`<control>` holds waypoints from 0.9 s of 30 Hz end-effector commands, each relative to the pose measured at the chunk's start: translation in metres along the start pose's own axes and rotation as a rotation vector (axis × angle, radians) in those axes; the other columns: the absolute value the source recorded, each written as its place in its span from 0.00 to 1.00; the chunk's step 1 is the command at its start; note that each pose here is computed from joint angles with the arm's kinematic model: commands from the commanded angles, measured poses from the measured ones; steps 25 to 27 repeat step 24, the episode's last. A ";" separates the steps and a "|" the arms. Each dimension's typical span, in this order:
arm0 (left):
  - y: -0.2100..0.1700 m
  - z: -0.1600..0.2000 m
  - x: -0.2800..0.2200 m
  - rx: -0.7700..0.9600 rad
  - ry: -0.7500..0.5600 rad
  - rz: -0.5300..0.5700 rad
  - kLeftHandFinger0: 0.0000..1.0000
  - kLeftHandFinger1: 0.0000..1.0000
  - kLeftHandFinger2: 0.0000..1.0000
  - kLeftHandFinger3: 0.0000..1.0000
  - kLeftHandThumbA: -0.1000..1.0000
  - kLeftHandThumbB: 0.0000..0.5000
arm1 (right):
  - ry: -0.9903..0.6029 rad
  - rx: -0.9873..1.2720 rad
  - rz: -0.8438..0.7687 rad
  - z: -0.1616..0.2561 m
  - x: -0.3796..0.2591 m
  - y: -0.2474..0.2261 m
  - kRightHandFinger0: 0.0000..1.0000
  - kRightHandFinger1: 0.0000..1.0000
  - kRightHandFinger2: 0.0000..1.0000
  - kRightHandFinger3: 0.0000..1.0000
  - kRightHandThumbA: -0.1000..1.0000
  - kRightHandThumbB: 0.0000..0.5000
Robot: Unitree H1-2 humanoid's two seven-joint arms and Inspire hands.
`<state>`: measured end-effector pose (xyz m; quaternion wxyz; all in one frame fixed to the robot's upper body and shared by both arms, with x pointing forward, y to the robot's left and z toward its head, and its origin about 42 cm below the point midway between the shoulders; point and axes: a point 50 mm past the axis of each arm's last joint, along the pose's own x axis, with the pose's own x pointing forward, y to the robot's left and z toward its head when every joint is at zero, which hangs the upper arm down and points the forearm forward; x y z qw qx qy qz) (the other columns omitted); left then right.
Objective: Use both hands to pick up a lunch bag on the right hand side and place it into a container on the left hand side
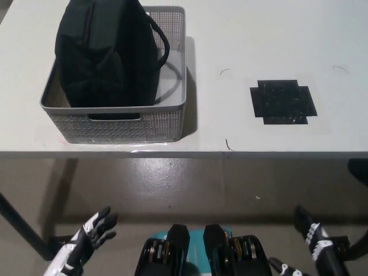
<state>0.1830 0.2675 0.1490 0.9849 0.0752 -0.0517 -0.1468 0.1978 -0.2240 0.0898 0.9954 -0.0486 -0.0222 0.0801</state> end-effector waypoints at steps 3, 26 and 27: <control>0.002 -0.065 -0.008 0.094 -0.079 0.091 1.00 1.00 1.00 1.00 1.00 0.66 | -0.159 0.128 -0.001 -0.023 0.035 0.011 1.00 1.00 1.00 1.00 1.00 0.73; 0.008 -0.056 0.009 0.060 -0.082 0.086 1.00 1.00 1.00 1.00 1.00 0.75 | -0.175 0.106 -0.022 -0.020 0.046 0.007 1.00 1.00 1.00 1.00 1.00 0.66; 0.008 -0.056 0.009 0.060 -0.082 0.086 1.00 1.00 1.00 1.00 1.00 0.75 | -0.175 0.106 -0.022 -0.020 0.046 0.007 1.00 1.00 1.00 1.00 1.00 0.66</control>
